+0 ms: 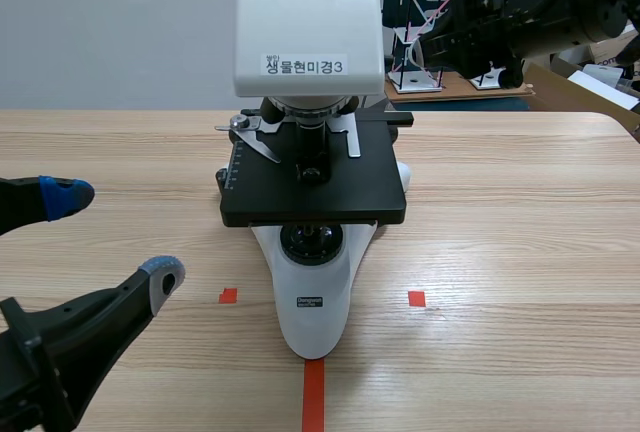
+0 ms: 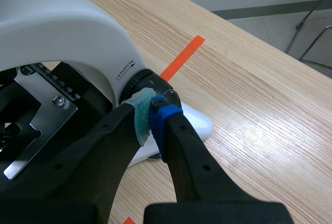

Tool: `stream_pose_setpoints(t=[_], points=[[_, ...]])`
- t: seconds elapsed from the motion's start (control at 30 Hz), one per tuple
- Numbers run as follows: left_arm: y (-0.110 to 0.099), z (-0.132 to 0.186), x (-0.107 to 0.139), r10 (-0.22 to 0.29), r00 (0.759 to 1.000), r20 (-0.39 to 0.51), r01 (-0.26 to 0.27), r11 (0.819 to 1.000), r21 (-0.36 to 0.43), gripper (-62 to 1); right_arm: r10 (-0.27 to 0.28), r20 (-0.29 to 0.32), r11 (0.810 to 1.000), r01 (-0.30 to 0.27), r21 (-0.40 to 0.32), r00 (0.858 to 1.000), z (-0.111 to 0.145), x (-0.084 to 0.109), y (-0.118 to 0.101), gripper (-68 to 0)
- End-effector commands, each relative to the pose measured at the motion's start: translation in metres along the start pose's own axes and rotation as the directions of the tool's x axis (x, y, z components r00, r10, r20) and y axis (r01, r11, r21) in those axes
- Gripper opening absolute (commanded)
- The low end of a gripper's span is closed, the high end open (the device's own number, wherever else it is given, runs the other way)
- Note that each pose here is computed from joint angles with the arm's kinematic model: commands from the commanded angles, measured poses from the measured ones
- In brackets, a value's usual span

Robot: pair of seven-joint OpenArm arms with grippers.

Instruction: Return to the home posture

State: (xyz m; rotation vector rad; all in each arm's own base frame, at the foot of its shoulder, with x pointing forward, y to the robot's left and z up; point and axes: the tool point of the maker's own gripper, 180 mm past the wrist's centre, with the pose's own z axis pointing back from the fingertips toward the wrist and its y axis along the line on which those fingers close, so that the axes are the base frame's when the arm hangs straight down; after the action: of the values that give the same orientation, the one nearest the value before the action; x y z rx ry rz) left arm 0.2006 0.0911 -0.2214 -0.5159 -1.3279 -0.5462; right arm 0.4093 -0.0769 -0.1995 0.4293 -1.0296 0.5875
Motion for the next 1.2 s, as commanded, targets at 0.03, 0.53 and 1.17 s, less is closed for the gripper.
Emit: stream_pose_setpoints(t=[0.03,0.53,1.17], points=[[-0.0020,-0.0009,0.0101,-0.002,0.999,0.034,0.002,1.000,-0.003,1.4,0.016,0.039,1.000,-0.016,-0.013,0.999,0.0053,0.0141,-0.0045,-67.7],[-0.0019,-0.0009,0.0101,-0.002,0.999,0.034,0.002,1.000,-0.003,1.4,0.016,0.039,1.000,-0.016,-0.013,0.999,0.0053,0.0141,-0.0045,-67.7],[-0.0019,-0.0009,0.0100,-0.002,0.999,0.034,0.002,1.000,-0.003,1.4,0.001,0.055,1.000,0.000,-0.019,0.998,0.0079,0.0073,-0.0074,-67.7]])
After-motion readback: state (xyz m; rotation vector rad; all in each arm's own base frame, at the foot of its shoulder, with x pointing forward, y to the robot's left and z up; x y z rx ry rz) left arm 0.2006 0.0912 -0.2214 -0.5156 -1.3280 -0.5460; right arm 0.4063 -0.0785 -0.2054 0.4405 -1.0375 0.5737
